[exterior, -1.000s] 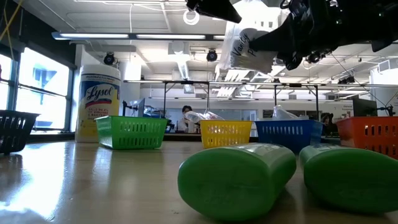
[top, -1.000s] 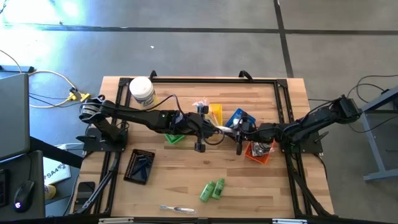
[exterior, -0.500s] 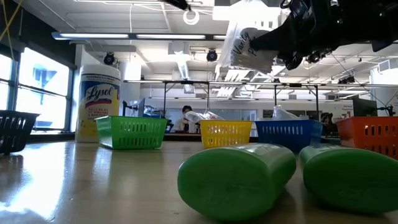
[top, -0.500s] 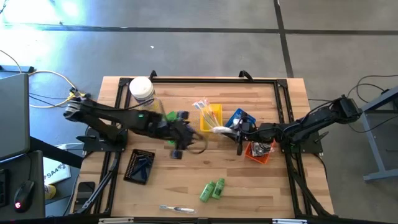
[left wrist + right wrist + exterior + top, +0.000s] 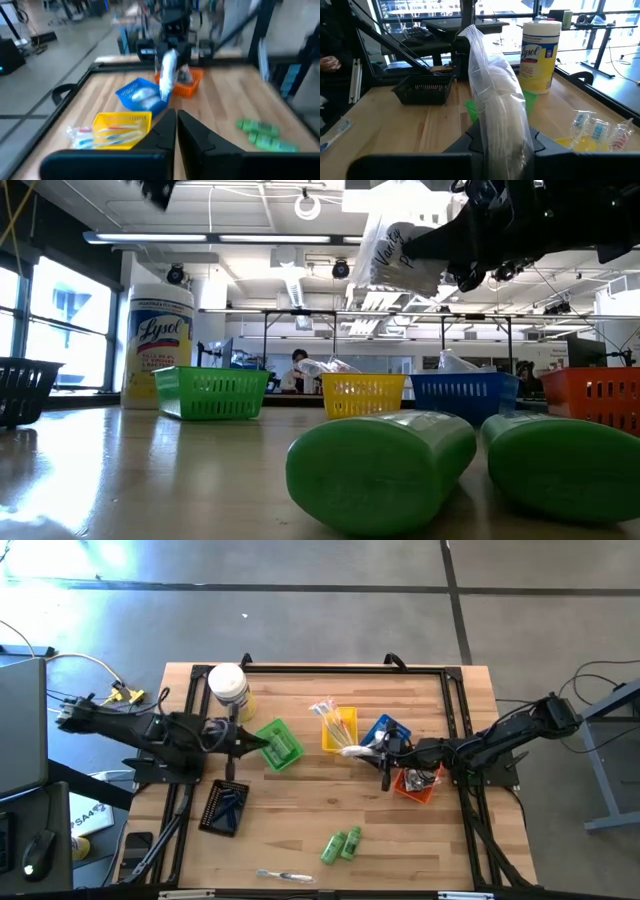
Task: Pick & Place Travel size toiletries
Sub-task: Put the cotton pack into the blue bin
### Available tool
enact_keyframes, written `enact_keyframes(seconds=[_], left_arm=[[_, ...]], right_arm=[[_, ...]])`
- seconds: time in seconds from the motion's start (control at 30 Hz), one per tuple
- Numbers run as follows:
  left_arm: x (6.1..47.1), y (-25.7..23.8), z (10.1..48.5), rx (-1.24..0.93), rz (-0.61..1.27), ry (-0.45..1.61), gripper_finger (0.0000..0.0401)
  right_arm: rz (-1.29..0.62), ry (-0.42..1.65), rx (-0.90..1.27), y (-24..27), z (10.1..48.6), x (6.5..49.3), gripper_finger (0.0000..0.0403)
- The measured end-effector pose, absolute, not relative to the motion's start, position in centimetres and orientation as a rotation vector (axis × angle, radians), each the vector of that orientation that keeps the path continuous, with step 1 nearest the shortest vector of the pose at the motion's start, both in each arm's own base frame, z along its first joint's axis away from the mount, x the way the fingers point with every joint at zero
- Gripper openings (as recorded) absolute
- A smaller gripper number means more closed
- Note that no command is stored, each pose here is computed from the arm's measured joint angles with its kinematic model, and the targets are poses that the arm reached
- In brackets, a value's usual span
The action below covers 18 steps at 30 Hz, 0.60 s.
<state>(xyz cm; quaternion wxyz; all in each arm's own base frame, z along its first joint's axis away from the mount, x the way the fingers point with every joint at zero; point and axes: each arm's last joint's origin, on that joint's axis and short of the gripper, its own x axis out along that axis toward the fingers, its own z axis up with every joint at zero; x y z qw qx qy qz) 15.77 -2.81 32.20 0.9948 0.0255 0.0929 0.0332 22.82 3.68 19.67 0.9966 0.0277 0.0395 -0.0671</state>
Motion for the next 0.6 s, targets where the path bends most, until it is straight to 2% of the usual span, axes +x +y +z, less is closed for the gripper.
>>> enact_keyframes(seconds=[0.17, 0.27, 0.37, 0.6], left_arm=[[13.7, -2.1, 26.3, -0.064, 0.077, 0.063, 0.0016], [13.4, -2.0, 23.0, -0.066, 0.073, 0.028, 0.0017], [13.1, -2.0, 20.7, -0.020, 0.073, 0.030, 0.0017], [13.0, -1.9, 18.7, 0.041, 0.093, 0.077, 0.0017]], right_arm=[[-0.144, 0.099, 0.050, 3.6, 19.6, 22.7, 0.0040], [-0.164, 0.132, 0.054, 3.4, 20.0, 22.8, 0.0038], [-0.226, 0.255, 0.043, 3.0, 21.3, 23.0, 0.0037], [-0.337, 0.510, -0.028, 2.7, 26.5, 22.8, 0.0039]])
